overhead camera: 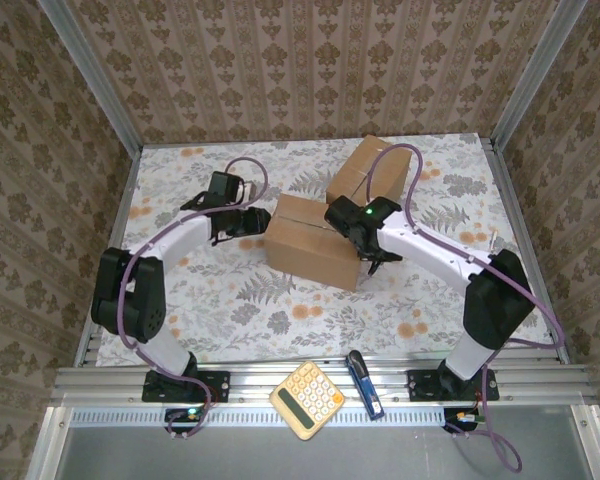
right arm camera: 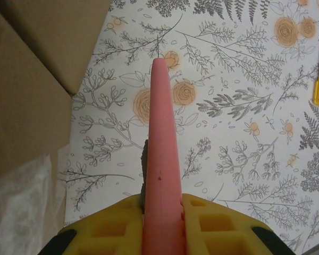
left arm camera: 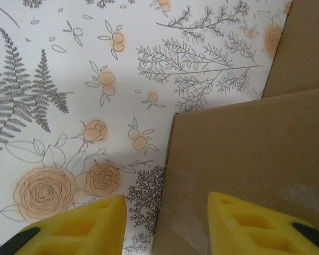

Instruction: Unpack the express box

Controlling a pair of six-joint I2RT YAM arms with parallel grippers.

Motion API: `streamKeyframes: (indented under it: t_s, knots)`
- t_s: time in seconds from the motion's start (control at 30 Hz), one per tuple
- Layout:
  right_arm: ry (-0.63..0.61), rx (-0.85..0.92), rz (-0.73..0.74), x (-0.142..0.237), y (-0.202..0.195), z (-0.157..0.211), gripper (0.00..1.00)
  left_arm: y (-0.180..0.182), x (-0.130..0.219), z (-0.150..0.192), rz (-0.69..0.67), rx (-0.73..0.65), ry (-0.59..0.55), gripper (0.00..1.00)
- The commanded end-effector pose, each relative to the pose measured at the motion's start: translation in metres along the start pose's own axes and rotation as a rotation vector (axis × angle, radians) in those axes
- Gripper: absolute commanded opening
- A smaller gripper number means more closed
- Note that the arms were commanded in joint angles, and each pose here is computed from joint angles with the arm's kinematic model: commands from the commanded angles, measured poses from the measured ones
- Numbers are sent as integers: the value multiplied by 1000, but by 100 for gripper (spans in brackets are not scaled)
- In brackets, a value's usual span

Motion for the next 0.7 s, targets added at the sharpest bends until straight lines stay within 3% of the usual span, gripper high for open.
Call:
streamKeyframes:
  t_s: [0.0,0.37,0.67]
  knots:
    - [-48,-15,10,1,3,-12,0,-11,11,-1,32,5,-34,43]
    - [-39,-25,-4,1,-2,-7,0,-8,35,-1,-24,-2,-49,49]
    - [-51,-56,-7,11,-29,-9,0,18,72,-33,-226,-24,-107,70]
Point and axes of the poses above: each hand's point on the last joint's axis, 136 mm out from that joint toward the fingers, its own x axis back along the fingers, its own y axis along the line the jaws close on, z = x × y, the point moved 2 cm from there along x, back along the fingers, and after that the axes turned 9 degrees about -x, right-handed, at the moved point
